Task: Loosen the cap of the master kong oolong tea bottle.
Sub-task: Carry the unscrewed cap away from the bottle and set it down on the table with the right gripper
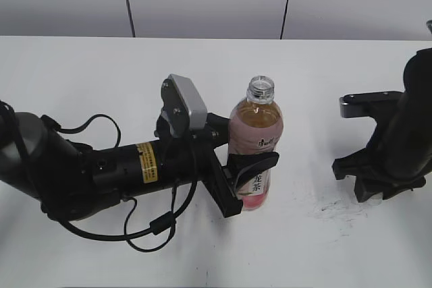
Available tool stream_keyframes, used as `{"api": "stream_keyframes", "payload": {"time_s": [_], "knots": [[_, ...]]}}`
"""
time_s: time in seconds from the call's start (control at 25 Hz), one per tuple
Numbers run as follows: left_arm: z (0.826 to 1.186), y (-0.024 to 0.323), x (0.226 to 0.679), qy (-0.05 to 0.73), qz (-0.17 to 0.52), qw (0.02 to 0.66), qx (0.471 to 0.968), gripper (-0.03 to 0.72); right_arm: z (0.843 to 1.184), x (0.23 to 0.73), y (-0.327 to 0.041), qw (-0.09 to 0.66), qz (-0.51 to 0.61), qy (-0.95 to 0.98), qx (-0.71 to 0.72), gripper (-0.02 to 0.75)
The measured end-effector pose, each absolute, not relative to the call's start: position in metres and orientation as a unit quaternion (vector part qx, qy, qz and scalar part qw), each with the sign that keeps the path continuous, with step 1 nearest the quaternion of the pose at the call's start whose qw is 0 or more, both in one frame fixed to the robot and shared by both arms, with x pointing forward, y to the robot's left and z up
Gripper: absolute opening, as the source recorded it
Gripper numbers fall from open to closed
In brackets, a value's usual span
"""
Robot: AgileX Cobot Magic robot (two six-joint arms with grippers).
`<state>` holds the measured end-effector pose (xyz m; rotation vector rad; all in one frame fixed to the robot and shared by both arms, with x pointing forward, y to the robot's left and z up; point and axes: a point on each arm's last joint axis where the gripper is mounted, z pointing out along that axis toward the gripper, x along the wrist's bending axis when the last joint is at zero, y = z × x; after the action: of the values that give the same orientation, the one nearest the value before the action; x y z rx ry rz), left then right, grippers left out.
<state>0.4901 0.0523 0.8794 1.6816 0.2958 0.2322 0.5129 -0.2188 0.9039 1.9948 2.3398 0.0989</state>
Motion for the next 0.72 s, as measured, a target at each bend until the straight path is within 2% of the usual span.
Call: {"api": "stream_keyframes", "payload": {"time_s": [0.2, 0.36, 0.4, 0.52, 0.72], "knots": [[0.879, 0.052, 0.490, 0.130, 0.102, 0.651, 0.741, 0.384, 0.894, 0.514, -0.217, 0.022, 0.027, 0.758, 0.651, 0.289], [0.879, 0.052, 0.490, 0.130, 0.102, 0.651, 0.741, 0.384, 0.894, 0.514, -0.217, 0.020, 0.027, 0.761, 0.648, 0.520], [0.879, 0.052, 0.490, 0.130, 0.102, 0.651, 0.741, 0.384, 0.894, 0.513, -0.217, 0.019, 0.025, 0.761, 0.648, 0.557], [0.879, 0.052, 0.490, 0.130, 0.102, 0.651, 0.741, 0.387, 0.895, 0.513, -0.217, 0.019, 0.025, 0.761, 0.648, 0.564], [0.877, 0.056, 0.487, 0.141, 0.100, 0.651, 0.739, 0.479, 0.906, 0.513, -0.217, 0.028, 0.040, 0.761, 0.647, 0.557]]}}
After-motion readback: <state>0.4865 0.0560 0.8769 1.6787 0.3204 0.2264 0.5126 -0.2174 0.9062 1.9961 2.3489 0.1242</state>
